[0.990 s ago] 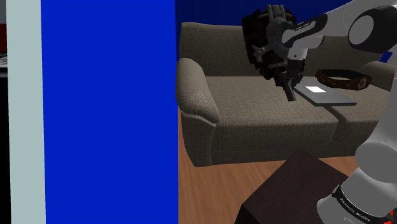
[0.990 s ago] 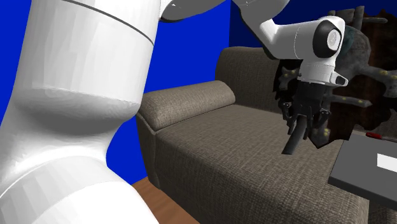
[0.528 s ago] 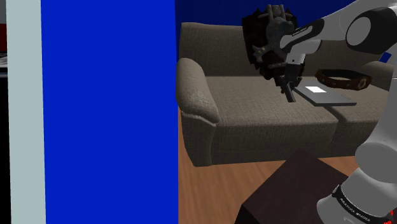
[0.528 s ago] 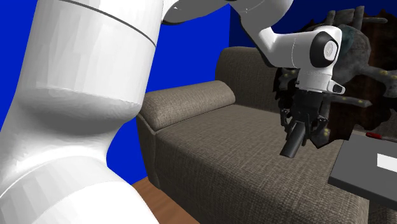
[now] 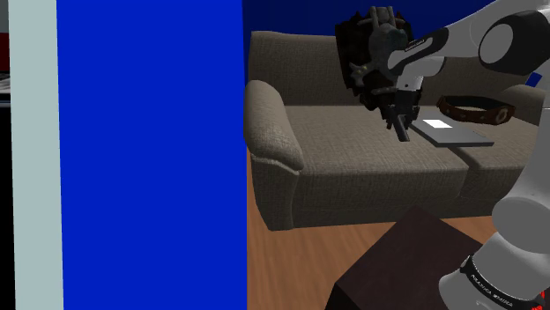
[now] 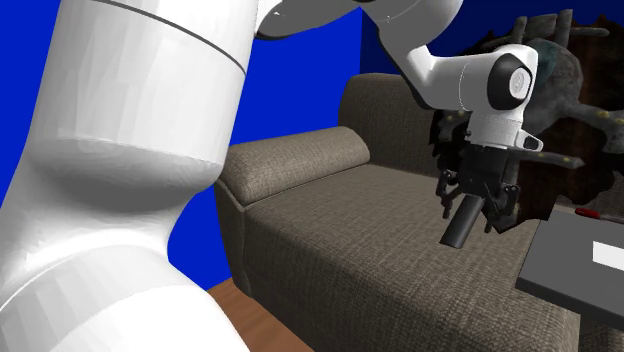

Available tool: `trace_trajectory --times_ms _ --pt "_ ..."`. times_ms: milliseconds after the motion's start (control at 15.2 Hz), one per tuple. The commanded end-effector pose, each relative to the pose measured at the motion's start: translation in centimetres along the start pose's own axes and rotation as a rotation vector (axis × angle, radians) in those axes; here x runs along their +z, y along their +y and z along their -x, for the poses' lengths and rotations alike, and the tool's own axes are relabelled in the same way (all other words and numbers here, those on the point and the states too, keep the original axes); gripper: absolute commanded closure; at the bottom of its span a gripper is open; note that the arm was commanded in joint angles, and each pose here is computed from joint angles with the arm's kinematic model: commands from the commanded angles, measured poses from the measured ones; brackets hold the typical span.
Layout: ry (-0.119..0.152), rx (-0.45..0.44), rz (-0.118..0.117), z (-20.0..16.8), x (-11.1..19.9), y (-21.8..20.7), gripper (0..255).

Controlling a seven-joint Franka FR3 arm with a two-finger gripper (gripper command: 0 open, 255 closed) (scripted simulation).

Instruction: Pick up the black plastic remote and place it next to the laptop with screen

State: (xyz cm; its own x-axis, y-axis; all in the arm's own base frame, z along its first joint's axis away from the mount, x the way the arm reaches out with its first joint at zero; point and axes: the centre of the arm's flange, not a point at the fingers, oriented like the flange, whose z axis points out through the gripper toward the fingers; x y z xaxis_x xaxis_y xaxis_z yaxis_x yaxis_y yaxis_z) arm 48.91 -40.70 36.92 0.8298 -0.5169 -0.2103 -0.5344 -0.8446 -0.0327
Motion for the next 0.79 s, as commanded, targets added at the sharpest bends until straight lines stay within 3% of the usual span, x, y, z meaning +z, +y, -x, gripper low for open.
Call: trace_trajectory --times_ms 0,198,462,726 --pt "-0.003 0.001 0.000 0.0 0.2 0.1 0" --pt "-0.003 0.001 0.000 -0.1 0.1 0.0 0" --pt "-0.003 0.001 0.000 -0.1 -4.9 0.0 0" --pt "-0.003 0.001 0.000 -0.1 -4.9 0.0 0"
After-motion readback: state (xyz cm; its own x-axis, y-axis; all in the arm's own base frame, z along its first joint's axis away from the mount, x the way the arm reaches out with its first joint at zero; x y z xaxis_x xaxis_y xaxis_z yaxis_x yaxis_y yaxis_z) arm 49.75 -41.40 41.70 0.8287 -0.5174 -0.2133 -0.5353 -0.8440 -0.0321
